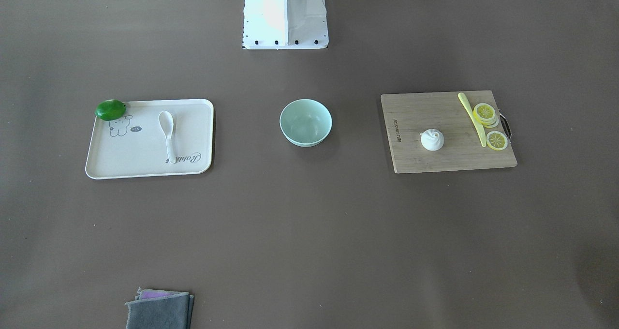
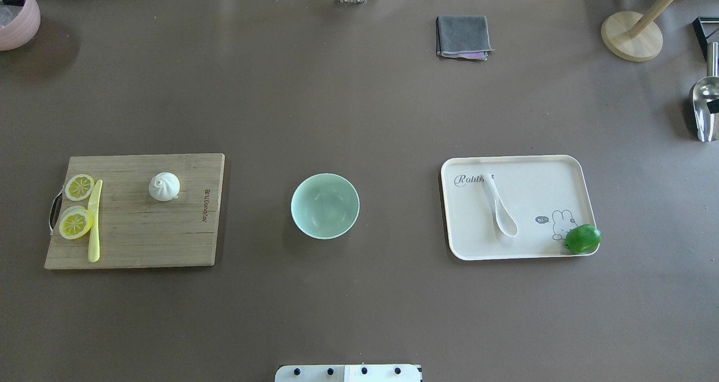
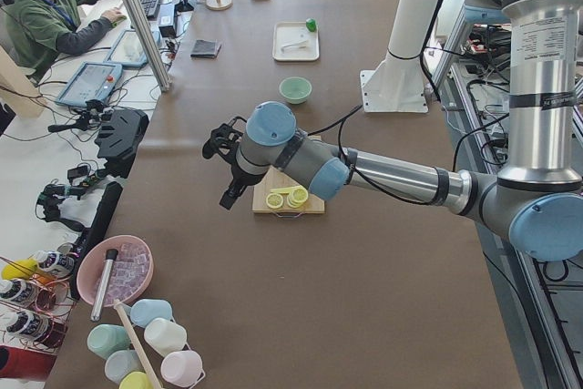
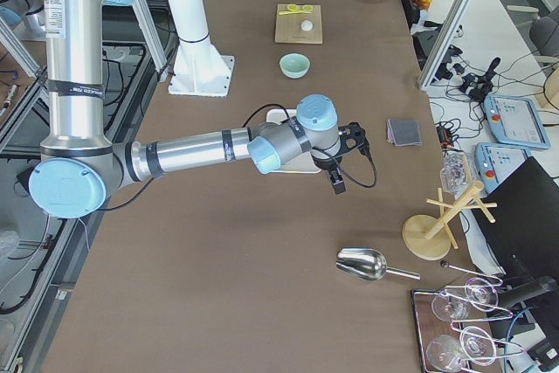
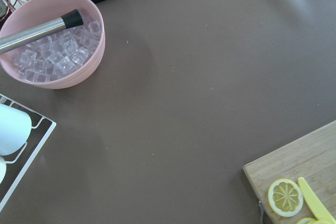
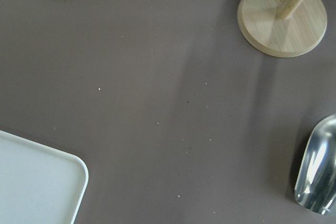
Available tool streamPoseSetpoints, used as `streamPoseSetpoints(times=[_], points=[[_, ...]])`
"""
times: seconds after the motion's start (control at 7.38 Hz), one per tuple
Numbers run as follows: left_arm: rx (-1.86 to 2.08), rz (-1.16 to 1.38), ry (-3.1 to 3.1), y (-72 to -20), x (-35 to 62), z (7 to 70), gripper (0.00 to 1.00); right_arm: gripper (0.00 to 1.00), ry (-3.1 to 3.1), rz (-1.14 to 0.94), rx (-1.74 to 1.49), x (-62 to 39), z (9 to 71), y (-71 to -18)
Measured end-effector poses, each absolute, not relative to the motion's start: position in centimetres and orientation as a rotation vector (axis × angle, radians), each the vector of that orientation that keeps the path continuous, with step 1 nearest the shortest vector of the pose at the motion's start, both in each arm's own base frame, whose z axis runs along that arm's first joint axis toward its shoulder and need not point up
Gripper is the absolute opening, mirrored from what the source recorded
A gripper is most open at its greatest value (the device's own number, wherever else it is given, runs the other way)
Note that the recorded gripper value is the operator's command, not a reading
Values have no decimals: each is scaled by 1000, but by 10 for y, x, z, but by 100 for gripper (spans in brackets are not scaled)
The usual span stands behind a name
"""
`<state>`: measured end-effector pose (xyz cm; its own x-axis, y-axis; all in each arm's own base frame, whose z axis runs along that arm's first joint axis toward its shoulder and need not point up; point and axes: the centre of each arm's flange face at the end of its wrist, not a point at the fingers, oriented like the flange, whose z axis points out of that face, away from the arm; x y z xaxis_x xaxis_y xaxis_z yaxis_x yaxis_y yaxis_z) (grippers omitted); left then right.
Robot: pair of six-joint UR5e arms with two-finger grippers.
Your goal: Put spoon and bun in bowl
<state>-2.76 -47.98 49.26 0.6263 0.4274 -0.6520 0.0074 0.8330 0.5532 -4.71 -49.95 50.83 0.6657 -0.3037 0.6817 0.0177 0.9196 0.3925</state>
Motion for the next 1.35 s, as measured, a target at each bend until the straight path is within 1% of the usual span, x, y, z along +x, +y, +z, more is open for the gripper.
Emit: streamPoseSetpoints(times=[0.14,0.41,0.68,0.81,0.95,1.22,1.35], points=[[537,252,917,-485,7,478,97,100,-820,-152,350,-85,491,-501],[498,254,969,-485,75,457,97,100,-794,-76,319,-177,455,-485],[489,256,977,-483,105,444,97,98,-755,-52,335,-279,430,-457],[488,256,978,-483,108,442,97,98,-743,-80,356,-323,420,-444],[491,258,979,-483,110,441,97,94,-739,-115,368,-359,414,-434],[502,263,982,-483,110,440,97,81,-735,-164,368,-401,411,-422],[504,264,982,-483,110,440,97,71,-729,-178,361,-410,415,-418]])
